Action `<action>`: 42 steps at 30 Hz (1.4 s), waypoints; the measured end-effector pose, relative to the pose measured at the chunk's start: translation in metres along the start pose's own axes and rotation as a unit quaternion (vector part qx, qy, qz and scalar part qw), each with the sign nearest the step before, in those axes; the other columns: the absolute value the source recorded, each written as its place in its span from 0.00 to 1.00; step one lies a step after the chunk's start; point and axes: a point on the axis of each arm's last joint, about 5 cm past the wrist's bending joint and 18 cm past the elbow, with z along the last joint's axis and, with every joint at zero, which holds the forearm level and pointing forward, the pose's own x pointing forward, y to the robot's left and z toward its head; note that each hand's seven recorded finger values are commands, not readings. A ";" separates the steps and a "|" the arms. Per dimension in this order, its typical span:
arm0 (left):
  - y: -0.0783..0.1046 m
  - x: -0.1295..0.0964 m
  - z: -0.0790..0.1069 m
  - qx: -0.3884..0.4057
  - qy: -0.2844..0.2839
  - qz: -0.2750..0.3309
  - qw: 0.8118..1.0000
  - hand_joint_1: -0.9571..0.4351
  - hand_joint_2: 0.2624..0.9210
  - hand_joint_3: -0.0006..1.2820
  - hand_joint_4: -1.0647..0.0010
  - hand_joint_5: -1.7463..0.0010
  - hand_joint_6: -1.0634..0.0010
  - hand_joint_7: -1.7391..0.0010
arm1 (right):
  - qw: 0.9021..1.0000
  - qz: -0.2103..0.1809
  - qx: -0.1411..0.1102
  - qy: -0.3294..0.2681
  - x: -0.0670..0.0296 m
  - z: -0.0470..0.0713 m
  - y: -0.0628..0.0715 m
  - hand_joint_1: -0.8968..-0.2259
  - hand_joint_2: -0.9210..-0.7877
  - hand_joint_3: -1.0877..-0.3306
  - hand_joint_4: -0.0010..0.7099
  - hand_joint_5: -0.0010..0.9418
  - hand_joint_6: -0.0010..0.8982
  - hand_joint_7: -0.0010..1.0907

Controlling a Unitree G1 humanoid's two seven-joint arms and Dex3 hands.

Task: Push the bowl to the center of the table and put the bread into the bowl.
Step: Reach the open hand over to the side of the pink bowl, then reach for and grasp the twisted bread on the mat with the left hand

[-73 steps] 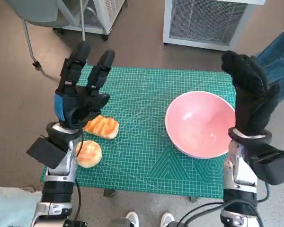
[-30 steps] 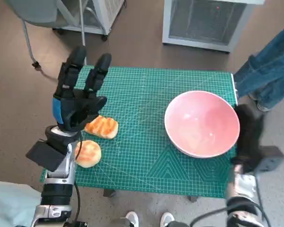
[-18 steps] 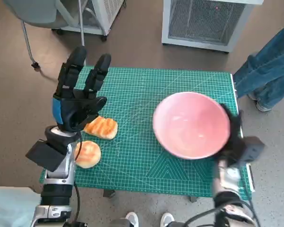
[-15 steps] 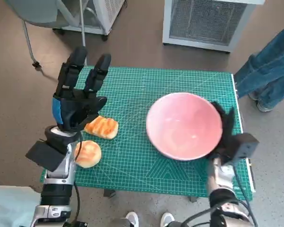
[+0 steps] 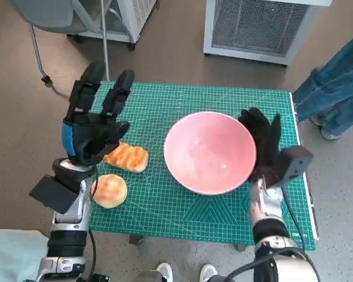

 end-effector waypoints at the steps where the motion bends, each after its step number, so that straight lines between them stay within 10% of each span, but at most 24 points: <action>1: 0.000 0.000 0.000 0.000 0.000 0.000 1.000 0.52 1.00 0.08 0.60 0.97 0.70 0.80 | 1.000 0.001 0.001 0.000 0.0011 0.001 0.002 0.45 0.00 0.41 0.38 0.01 0.20 0.36; 14: 0.000 -0.001 0.001 0.001 -0.001 0.002 1.000 0.51 1.00 0.08 0.59 0.98 0.70 0.80 | 1.000 0.019 0.008 0.015 0.0099 0.005 0.020 0.52 0.00 0.39 0.39 0.01 0.20 0.36; 29: 0.003 -0.006 0.003 0.008 -0.001 0.004 1.000 0.51 1.00 0.07 0.58 0.98 0.70 0.81 | 0.997 0.018 -0.032 -0.074 0.0180 0.029 0.010 0.46 0.00 0.40 0.37 0.00 0.19 0.35; 42: 0.028 -0.003 0.010 0.096 0.007 -0.030 0.995 0.49 1.00 0.07 0.60 0.99 0.72 0.83 | 0.938 0.107 -0.110 -0.310 0.0059 0.066 0.012 0.40 0.00 0.41 0.36 0.00 0.07 0.54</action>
